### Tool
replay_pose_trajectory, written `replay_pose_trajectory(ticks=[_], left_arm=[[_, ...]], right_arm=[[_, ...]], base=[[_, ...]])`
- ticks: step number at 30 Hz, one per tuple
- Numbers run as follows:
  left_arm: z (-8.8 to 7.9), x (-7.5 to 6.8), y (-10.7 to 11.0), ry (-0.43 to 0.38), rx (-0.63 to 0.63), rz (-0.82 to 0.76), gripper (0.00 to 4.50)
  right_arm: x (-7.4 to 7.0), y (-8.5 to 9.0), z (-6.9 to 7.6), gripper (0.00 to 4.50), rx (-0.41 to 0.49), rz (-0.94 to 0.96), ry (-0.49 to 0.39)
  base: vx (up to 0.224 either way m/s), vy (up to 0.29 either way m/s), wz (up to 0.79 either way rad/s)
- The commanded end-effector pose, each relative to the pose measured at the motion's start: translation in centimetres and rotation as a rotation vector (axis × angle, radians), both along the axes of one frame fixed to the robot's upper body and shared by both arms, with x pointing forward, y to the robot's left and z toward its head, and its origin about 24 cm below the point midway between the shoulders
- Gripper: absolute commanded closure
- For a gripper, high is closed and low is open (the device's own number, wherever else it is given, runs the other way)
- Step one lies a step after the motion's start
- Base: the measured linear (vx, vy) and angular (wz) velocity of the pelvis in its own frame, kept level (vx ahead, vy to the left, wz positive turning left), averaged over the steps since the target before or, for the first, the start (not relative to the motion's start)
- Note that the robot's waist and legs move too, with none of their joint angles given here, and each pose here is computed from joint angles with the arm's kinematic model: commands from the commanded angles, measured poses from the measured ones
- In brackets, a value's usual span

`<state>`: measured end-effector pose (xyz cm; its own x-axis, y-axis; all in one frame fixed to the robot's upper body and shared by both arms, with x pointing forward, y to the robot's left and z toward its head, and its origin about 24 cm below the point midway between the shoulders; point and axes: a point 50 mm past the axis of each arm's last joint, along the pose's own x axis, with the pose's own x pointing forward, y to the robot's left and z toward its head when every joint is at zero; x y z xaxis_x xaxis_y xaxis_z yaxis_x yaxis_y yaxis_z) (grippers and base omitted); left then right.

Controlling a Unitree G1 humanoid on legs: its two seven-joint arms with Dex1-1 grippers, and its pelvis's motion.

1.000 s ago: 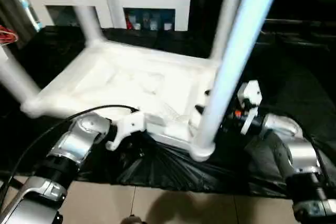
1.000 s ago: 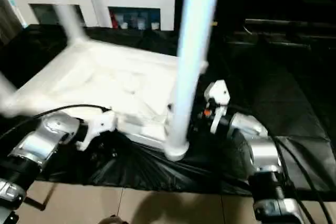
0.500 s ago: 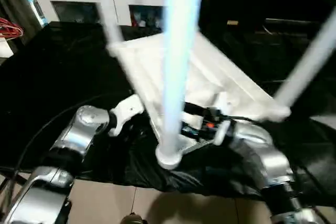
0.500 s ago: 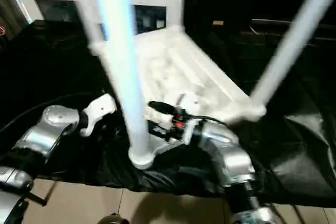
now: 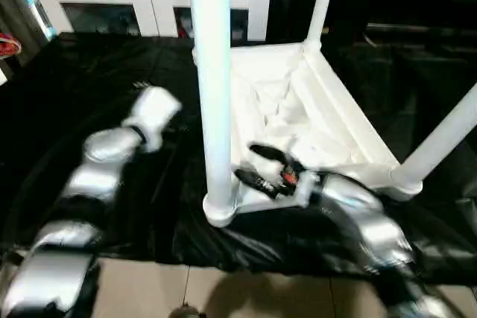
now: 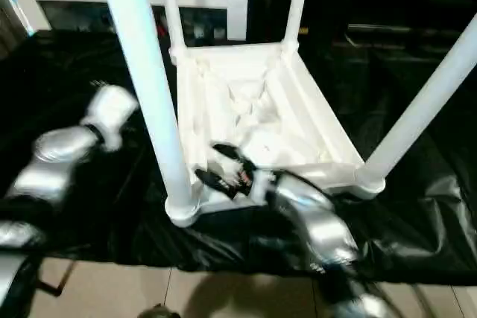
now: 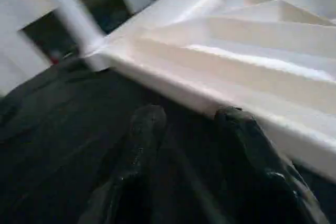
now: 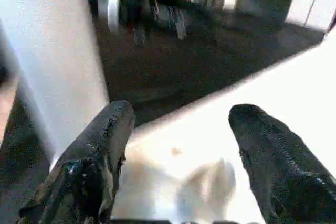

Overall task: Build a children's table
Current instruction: Rotate table base

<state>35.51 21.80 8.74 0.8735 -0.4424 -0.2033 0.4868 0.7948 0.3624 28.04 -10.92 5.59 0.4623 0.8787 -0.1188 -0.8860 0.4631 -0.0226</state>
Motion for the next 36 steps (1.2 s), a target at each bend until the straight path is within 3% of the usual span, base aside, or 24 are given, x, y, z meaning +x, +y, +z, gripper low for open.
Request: replay_pose_trajectory(ticks=[1, 2, 3, 4, 5, 6, 7, 8, 10, 13, 15, 21, 26, 32, 33, 36], left_arm=[[-0.6, -1.8, 0.4, 0.059, -0.043, -0.088, 2.54], [-0.6, -1.8, 0.4, 0.059, -0.043, -0.088, 2.54], [-1.5, -3.8, 0.9, 0.138, -0.070, -0.175, 2.54], [-1.5, -3.8, 0.9, 0.138, -0.070, -0.175, 2.54], [-2.1, -5.5, 1.3, 0.228, -0.091, -0.245, 2.54], [-2.1, -6.0, 1.4, 0.250, -0.094, -0.271, 2.54], [-2.2, -6.9, 1.6, 0.295, -0.096, -0.310, 2.54], [-2.2, -6.9, 1.6, 0.295, -0.096, -0.310, 2.54], [-2.1, -8.8, 2.4, 0.394, -0.079, -0.376, 2.54], [-1.8, -9.5, 2.7, 0.424, -0.071, -0.392, 2.54], [-1.3, -10.4, 2.9, 0.479, -0.075, -0.412, 2.54], [0.1, -12.1, 2.3, 0.519, -0.100, -0.432, 2.54], [0.7, -12.6, 1.8, 0.507, -0.126, -0.429, 2.54], [1.0, -12.4, 1.0, 0.447, -0.161, -0.387, 2.54], [1.1, -12.2, 0.5, 0.383, -0.176, -0.355, 2.54], [1.0, -11.1, -0.1, 0.226, -0.194, -0.206, 2.54]], right_arm=[[-1.0, -0.4, 0.2, 1.21, -0.092, 0.118, -0.025], [-1.0, -0.4, 0.2, 1.21, -0.092, 0.118, -0.025], [-1.7, -1.3, 0.1, 1.21, -0.155, 0.184, -0.012], [-1.7, -1.3, 0.1, 1.21, -0.155, 0.184, -0.012], [-1.9, -1.5, 0.1, 1.21, -0.199, 0.223, -0.019], [-1.9, -1.5, 0.1, 1.21, -0.211, 0.232, -0.025], [-1.8, -1.4, 0.0, 1.21, -0.231, 0.244, -0.038], [-1.8, -1.4, 0.0, 1.21, -0.231, 0.244, -0.038], [-1.0, -0.9, -0.5, 1.21, -0.321, 0.237, -0.082], [-0.3, -0.4, -0.9, 1.21, -0.373, 0.210, -0.109], [1.1, 0.7, -1.3, 1.21, -0.425, 0.148, -0.148], [2.7, 3.7, -1.3, 1.21, -0.432, 0.115, -0.192], [4.2, 5.8, -0.7, 1.21, -0.380, 0.001, -0.237], [4.8, 7.4, 0.1, 1.21, -0.156, -0.138, -0.158], [4.6, 6.9, 0.6, 1.21, -0.051, -0.154, -0.141], [4.2, 4.3, 1.2, 1.21, 0.015, -0.231, -0.157]], base=[[0.000, 0.000, 0.00], [0.000, 0.000, 0.00], [0.000, 0.000, 0.00], [0.000, 0.000, 0.00], [0.000, 0.000, 0.00], [0.000, 0.000, 0.00], [0.000, 0.000, 0.00], [0.000, 0.000, 0.00], [0.000, 0.000, 0.00], [0.000, 0.000, 0.00], [0.000, 0.000, 0.00], [0.000, 0.000, 0.00], [0.000, 0.000, 0.00], [0.000, 0.000, 0.00], [0.000, 0.000, 0.00], [0.000, 0.000, 0.00]])
